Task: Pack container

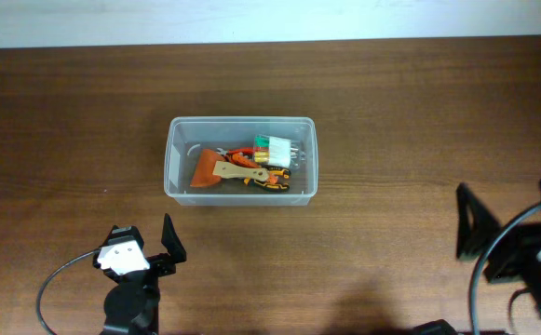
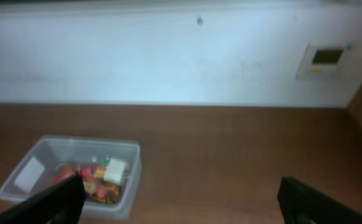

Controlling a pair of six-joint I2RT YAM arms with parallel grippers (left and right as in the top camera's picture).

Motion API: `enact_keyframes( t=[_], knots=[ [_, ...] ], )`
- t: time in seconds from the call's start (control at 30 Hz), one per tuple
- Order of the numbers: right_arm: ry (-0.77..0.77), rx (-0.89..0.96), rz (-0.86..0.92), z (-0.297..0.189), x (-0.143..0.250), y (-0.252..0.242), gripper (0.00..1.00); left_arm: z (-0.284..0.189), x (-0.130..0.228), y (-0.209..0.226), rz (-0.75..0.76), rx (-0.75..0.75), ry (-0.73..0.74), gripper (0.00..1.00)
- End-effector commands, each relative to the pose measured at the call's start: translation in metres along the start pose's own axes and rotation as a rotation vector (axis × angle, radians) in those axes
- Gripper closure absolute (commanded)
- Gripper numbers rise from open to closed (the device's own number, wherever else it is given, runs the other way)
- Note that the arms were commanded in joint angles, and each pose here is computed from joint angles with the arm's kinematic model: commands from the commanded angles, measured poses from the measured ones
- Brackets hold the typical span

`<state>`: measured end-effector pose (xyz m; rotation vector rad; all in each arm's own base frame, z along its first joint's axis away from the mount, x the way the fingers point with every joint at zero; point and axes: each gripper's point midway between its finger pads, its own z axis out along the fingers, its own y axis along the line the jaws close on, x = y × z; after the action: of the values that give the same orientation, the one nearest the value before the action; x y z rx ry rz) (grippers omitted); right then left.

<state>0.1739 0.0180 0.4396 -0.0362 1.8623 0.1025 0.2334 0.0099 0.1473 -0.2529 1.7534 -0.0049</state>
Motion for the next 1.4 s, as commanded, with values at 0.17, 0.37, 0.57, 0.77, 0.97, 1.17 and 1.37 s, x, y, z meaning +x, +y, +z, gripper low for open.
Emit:
enact_keyframes(
  t=[0.17, 0.37, 0.57, 0.77, 0.97, 1.17, 1.37],
  knots=[
    [-0.102, 0.051, 0.049, 0.024, 0.104, -0.018, 0.01, 0.0, 0.001, 0.0, 0.009, 0.001, -0.001, 0.01],
    [-0.167, 0.042, 0.062, 0.051, 0.148, -0.019, 0.02, 0.0, 0.001, 0.0, 0.009, 0.001, 0.0, 0.01],
    [-0.201, 0.054, 0.065, 0.08, 0.173, -0.024, 0.01, 0.0, 0.001, 0.0, 0.009, 0.001, 0.0, 0.01],
    [-0.171, 0.055, 0.065, 0.101, 0.196, -0.026, 0.01, 0.0, 0.001, 0.0, 0.009, 0.001, 0.0, 0.01],
    [-0.14, 0.058, 0.065, 0.113, 0.219, -0.028, 0.01, 0.0, 0.001, 0.0, 0.009, 0.001, -0.001, 0.01],
    [-0.112, 0.06, 0.061, 0.12, 0.231, -0.028, 0.01, 0.0, 0.001, 0.0, 0.009, 0.001, -0.001, 0.01],
    [-0.091, 0.055, 0.058, 0.129, 0.246, -0.028, 0.01, 0.0, 0.001, 0.0, 0.009, 0.001, -0.001, 0.01]
  ],
)
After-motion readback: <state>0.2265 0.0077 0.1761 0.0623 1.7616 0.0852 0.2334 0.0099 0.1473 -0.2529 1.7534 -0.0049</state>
